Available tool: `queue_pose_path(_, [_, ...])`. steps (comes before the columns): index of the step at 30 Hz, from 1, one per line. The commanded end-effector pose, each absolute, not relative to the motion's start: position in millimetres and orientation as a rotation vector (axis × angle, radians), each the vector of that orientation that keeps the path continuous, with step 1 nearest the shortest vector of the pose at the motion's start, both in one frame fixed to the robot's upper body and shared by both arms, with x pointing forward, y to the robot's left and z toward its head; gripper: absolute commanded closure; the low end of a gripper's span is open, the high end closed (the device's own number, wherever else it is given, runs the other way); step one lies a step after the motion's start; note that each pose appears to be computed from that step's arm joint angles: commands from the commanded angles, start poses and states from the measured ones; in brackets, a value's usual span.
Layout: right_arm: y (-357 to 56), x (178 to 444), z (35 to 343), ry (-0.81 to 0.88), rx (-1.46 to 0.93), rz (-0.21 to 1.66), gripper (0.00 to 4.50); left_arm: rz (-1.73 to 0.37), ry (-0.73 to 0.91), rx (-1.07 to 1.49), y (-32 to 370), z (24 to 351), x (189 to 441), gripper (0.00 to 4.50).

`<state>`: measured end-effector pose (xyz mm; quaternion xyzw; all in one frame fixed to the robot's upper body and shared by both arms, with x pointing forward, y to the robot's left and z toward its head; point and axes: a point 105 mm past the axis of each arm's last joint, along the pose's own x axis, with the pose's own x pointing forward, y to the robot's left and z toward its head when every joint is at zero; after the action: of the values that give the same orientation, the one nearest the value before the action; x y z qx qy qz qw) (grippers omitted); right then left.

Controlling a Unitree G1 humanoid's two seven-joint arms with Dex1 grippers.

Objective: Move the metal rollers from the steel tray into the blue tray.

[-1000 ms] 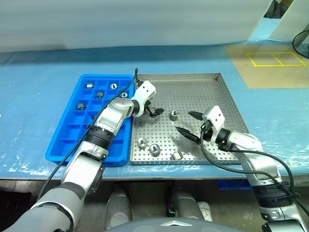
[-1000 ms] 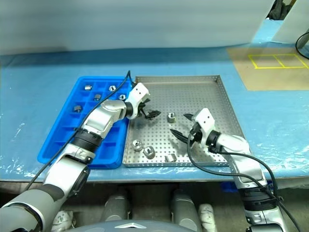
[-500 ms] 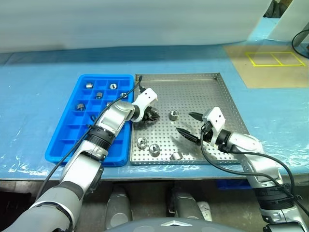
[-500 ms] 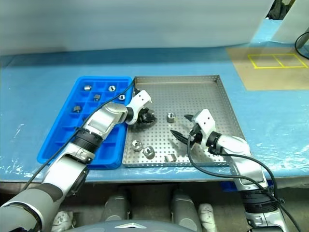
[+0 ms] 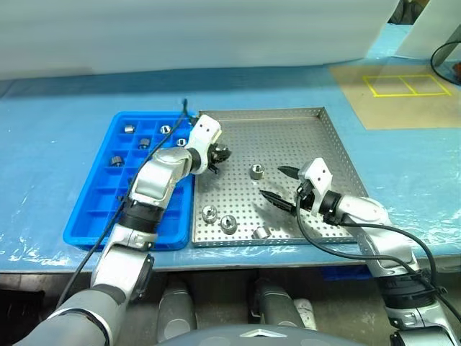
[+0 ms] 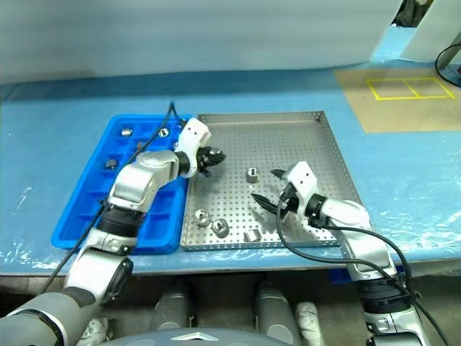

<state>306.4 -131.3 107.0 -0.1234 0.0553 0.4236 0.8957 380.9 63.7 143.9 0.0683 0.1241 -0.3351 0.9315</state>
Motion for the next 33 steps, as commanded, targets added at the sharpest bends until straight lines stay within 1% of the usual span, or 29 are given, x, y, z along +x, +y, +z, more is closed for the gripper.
queue_pose_path(1, [-122.0,311.0,114.9,0.073,-0.272,0.929,0.0,-0.54,0.09,0.106,78.9,174.3,371.2,3.21])
queue_pose_path(3, [-118.3,313.6,114.9,0.071,-0.271,0.949,0.0,-0.455,0.068,0.052,89.4,175.1,367.4,3.21])
queue_pose_path(10, [-103.8,321.8,108.6,0.079,-0.274,1.037,0.0,-0.135,-0.013,0.086,145.6,167.3,340.6,3.21])
queue_pose_path(14, [-96.9,327.3,105.9,0.081,-0.273,1.076,0.0,0.027,-0.009,0.095,177.6,156.4,318.5,3.21])
queue_pose_path(17, [-89.7,329.4,104.1,0.083,-0.272,1.117,0.0,0.124,0.014,0.085,196.5,147.7,306.7,3.21])
queue_pose_path(19, [-84.0,330.4,101.5,0.088,-0.273,1.147,0.0,0.157,0.041,0.067,202.4,138.5,300.2,3.21])
queue_pose_path(24, [-75.8,334.4,100.0,0.087,-0.274,1.189,0.0,0.229,0.071,0.038,210.3,128.2,288.6,3.21])
queue_pose_path(26, [-74.6,335.3,97.0,0.095,-0.281,1.202,0.0,0.286,0.091,0.025,219.7,122.2,283.9,3.21])
queue_pose_path(33, [-73.7,335.8,93.6,0.102,-0.285,1.22,0.0,0.407,0.058,0.039,243.8,129.6,278.4,3.21])
